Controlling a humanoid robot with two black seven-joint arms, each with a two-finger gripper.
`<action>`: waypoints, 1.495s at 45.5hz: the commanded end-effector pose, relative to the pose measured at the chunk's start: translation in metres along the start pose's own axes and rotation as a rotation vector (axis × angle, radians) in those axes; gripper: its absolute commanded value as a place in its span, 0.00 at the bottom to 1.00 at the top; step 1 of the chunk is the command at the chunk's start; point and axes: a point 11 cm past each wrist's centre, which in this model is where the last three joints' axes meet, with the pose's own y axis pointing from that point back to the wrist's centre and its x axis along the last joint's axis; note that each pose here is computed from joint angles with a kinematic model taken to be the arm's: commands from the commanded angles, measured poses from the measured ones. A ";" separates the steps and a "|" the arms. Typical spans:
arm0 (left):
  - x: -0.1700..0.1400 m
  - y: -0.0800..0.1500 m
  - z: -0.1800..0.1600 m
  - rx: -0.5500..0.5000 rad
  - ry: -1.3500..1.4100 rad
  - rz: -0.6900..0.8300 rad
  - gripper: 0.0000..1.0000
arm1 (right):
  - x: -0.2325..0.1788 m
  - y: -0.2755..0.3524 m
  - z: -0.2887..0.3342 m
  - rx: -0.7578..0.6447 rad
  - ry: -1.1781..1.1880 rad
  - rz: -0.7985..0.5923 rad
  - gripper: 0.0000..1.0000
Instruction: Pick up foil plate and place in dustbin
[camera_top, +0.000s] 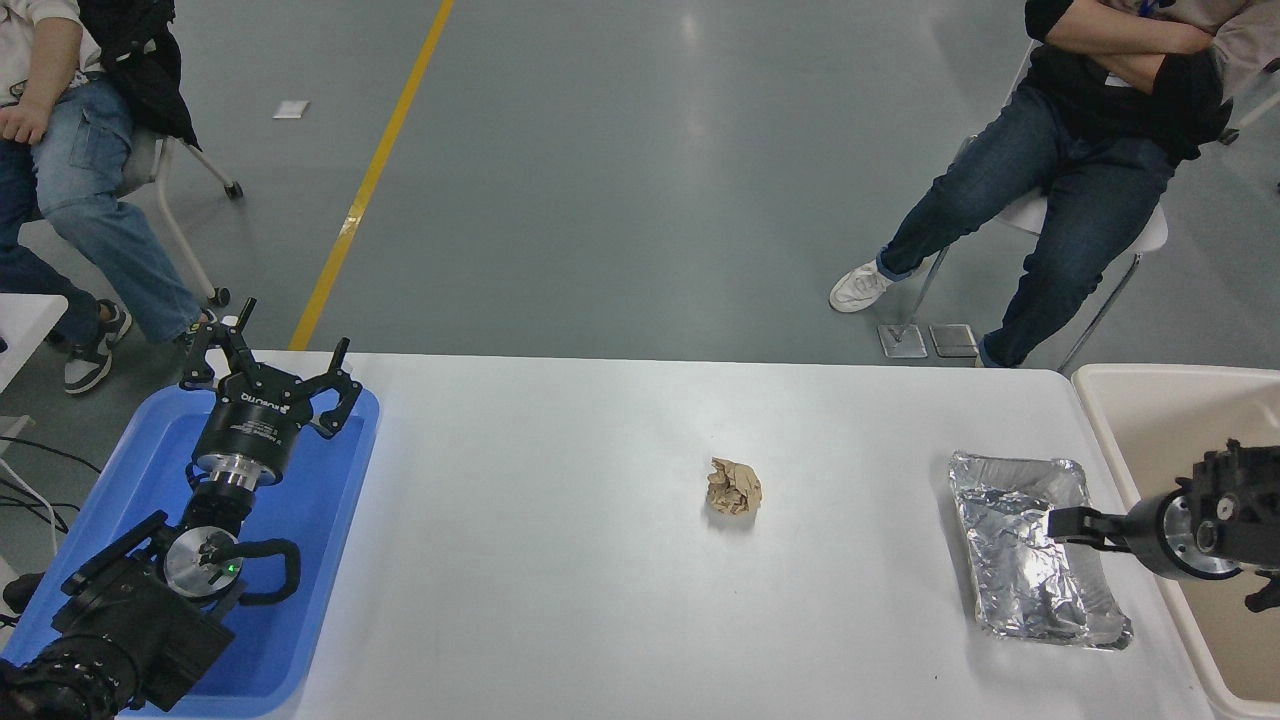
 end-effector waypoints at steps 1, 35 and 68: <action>0.000 0.000 0.000 0.001 0.000 0.000 1.00 | -0.009 -0.008 -0.002 0.006 -0.002 0.033 0.99; 0.000 0.000 0.000 0.000 0.000 0.000 1.00 | -0.023 -0.025 -0.018 0.019 0.113 0.086 0.42; 0.000 0.000 0.000 0.001 0.000 0.000 1.00 | -0.022 -0.025 -0.013 0.005 0.145 0.116 0.00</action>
